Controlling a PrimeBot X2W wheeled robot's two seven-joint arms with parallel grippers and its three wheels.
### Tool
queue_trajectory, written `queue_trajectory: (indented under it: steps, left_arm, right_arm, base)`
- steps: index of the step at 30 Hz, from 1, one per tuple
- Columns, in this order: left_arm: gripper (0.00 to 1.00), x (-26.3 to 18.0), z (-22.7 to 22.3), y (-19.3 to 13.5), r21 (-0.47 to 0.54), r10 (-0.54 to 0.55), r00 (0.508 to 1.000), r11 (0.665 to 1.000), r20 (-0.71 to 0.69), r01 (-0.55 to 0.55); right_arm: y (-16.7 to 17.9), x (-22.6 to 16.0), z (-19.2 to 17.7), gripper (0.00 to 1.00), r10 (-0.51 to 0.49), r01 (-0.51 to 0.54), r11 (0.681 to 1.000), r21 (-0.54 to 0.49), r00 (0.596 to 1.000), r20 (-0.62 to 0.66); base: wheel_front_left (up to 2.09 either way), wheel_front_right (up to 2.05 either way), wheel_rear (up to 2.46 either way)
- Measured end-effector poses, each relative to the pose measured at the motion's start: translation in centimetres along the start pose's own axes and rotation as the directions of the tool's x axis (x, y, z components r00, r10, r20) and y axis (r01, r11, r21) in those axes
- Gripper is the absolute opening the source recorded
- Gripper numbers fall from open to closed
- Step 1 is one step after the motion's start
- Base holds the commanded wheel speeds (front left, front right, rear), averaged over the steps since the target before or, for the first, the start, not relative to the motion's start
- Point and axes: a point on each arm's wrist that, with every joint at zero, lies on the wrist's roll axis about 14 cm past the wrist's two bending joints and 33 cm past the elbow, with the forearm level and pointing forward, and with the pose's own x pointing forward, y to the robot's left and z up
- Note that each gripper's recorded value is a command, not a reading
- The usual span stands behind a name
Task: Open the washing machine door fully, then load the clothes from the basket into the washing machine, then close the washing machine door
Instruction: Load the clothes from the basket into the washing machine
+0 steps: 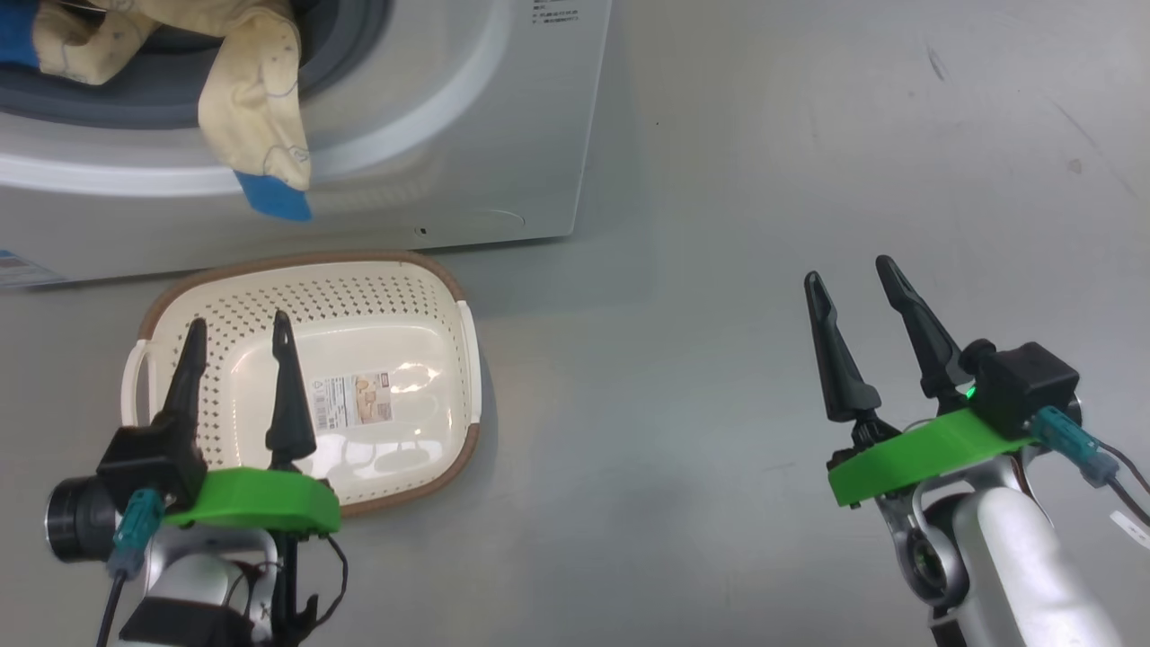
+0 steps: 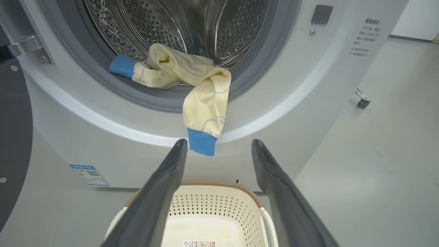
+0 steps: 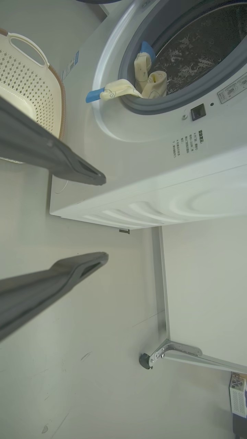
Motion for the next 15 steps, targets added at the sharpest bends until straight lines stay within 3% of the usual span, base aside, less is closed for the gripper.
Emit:
queue_trajectory:
  steps: [15]
  left_arm:
    - [1.0, -0.2, -1.5, 0.3, -0.022, 0.015, 0.998, 1.0, -0.059, -0.017]
  right_arm:
    - [0.5, 0.0, -0.6, 1.0, 0.014, -0.013, 1.0, 0.007, 1.0, -0.02]
  base:
    - [0.0, 0.0, 0.0]
